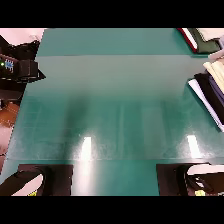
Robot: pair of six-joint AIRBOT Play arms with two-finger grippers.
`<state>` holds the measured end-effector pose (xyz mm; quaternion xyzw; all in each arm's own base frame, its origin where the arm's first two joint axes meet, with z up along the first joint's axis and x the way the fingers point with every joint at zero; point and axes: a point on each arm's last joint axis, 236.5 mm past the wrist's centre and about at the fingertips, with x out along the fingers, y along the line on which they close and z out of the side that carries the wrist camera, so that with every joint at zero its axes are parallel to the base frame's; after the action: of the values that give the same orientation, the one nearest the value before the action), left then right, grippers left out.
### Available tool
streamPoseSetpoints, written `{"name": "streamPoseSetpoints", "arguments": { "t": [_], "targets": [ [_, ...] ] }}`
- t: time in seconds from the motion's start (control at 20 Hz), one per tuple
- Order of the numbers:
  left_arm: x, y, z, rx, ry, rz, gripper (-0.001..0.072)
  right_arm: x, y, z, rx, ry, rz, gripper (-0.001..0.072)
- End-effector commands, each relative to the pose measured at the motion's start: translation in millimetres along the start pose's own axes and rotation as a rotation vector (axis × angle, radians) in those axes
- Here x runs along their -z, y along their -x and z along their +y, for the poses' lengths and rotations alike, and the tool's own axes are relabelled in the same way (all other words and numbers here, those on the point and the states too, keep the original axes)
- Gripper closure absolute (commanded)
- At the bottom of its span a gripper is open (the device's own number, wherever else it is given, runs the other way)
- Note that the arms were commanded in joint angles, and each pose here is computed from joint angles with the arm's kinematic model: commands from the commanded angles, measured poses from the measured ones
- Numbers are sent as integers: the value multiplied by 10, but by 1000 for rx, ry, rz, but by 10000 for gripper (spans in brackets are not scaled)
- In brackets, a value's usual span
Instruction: Fold the shirts.
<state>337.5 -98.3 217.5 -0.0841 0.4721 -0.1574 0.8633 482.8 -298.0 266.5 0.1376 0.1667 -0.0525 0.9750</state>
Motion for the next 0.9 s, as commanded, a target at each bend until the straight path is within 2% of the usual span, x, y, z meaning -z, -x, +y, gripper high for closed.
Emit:
{"name": "streamPoseSetpoints", "arguments": {
  "t": [0.0, 0.15, 0.3, 0.45, 0.5, 0.55, 0.6, 0.65, 0.85],
  "targets": [
    [1, -1, -1, 0, -1, 0, 682, 521, 252, -254, 68, -144, 222, 697],
    [3, -1, -1, 0, -1, 1, 682, 1104, 603, -711, 303, -336, 448, 697],
    [4, -1, -1, 0, -1, 2, 682, 1486, 1003, -1013, 499, -426, 604, 696],
    [19, -1, 0, 0, -8, 8, 682, 1659, 1223, -1059, 543, -476, 685, 690],
    [21, -1, 1, -1, -9, 9, 682, 1694, 1260, -1049, 546, -482, 705, 606],
    [22, -1, 1, -1, -11, 9, 682, 1715, 1300, -1057, 543, -497, 712, 293],
    [26, 0, 0, 0, -21, 11, 682, 1731, 1327, -1054, 542, -506, 720, 50],
    [42, -1, 1, 0, -27, 18, 682, 1770, 1365, -1028, 539, -516, 743, 27],
    [41, -1, 3, -1, -36, 17, 681, 1842, 1450, -865, 528, -555, 803, 40]
  ]
}}
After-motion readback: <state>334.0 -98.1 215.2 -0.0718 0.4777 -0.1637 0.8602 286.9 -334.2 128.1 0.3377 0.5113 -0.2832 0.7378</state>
